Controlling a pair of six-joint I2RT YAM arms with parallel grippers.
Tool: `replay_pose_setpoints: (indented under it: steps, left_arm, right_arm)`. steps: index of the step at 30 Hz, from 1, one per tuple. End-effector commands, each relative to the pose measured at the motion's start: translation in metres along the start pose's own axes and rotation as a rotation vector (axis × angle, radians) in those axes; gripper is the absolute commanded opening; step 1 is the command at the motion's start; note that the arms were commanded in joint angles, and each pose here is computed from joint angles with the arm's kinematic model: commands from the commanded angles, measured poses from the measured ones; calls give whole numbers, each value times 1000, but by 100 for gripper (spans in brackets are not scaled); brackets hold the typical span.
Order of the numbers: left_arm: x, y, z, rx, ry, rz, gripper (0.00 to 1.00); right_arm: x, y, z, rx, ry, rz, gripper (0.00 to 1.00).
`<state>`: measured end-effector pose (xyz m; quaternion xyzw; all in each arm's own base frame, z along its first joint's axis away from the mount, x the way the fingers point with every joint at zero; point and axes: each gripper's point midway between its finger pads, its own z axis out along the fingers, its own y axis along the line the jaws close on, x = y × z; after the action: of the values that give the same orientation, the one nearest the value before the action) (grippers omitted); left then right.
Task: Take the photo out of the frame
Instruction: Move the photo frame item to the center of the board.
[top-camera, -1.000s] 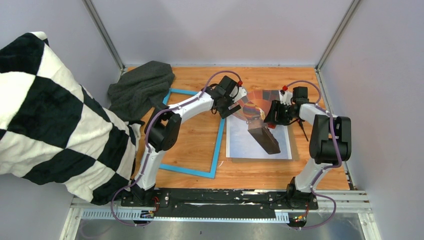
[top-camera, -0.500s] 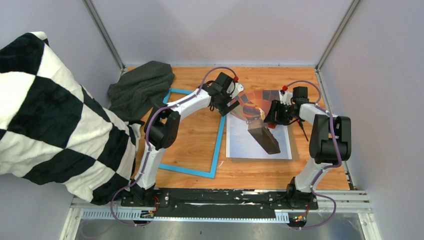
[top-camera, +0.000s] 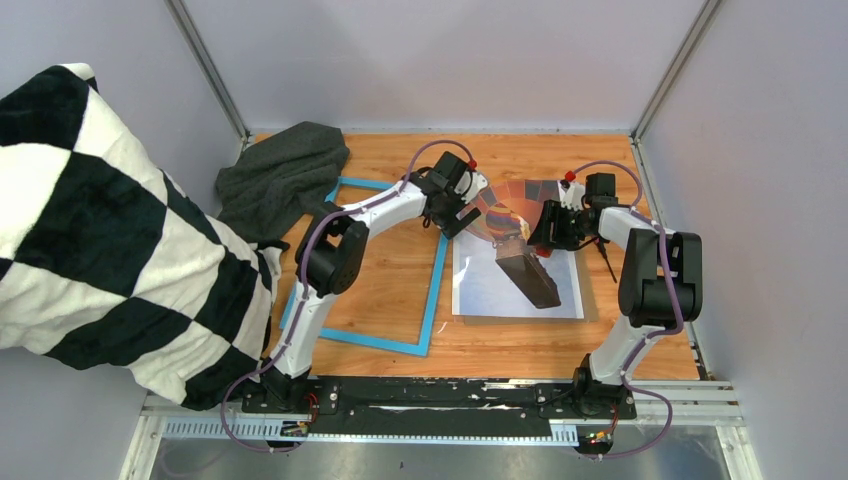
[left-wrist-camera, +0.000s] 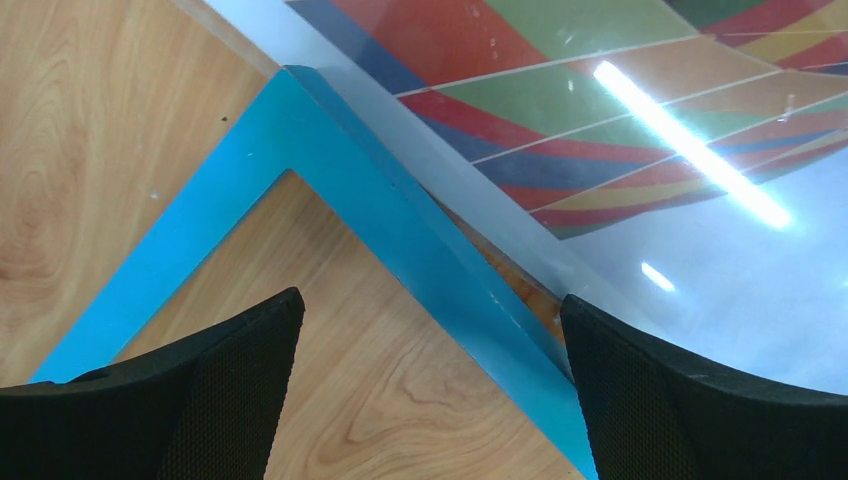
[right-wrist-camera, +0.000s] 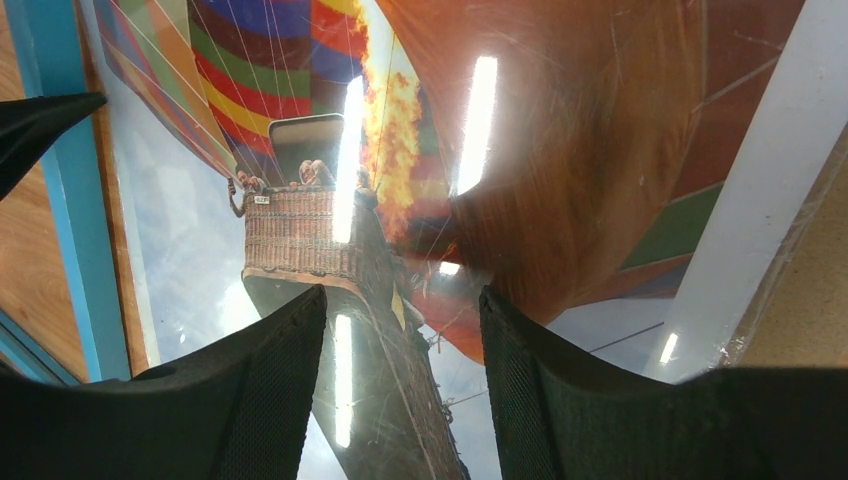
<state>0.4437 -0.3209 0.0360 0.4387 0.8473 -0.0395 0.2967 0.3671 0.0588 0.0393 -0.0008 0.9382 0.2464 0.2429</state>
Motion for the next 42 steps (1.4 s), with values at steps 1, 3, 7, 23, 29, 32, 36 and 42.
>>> replay_pose_setpoints:
  steps: [1,3,7,23,29,32,36,42]
  left_arm:
    - [8,13,3,-61,41,-8,100]
    - [6,19,-1,-68,29,-25,100]
    - [5,28,-6,-86,25,-37,100]
    - [3,38,-12,-37,-7,-101,100]
    - [-20,24,-38,56,-99,-127,100]
    - [-38,12,-61,127,-178,-134,100]
    - [-52,-6,-89,225,-269,-139,100]
    - [-49,-41,-109,398,-313,-151,100]
  right_arm:
    - [27,-17,11,72,98,18,60]
    - [28,-18,11,74,102,18,60]
    - [28,-19,11,77,102,19,60]
    - [27,-19,11,77,101,16,60]
    - [18,-5,5,20,79,1,61]
    - [3,10,-8,-25,34,-31,62]
    - [-14,16,-28,7,-40,-90,63]
    - [-27,7,-47,87,-105,-113,63]
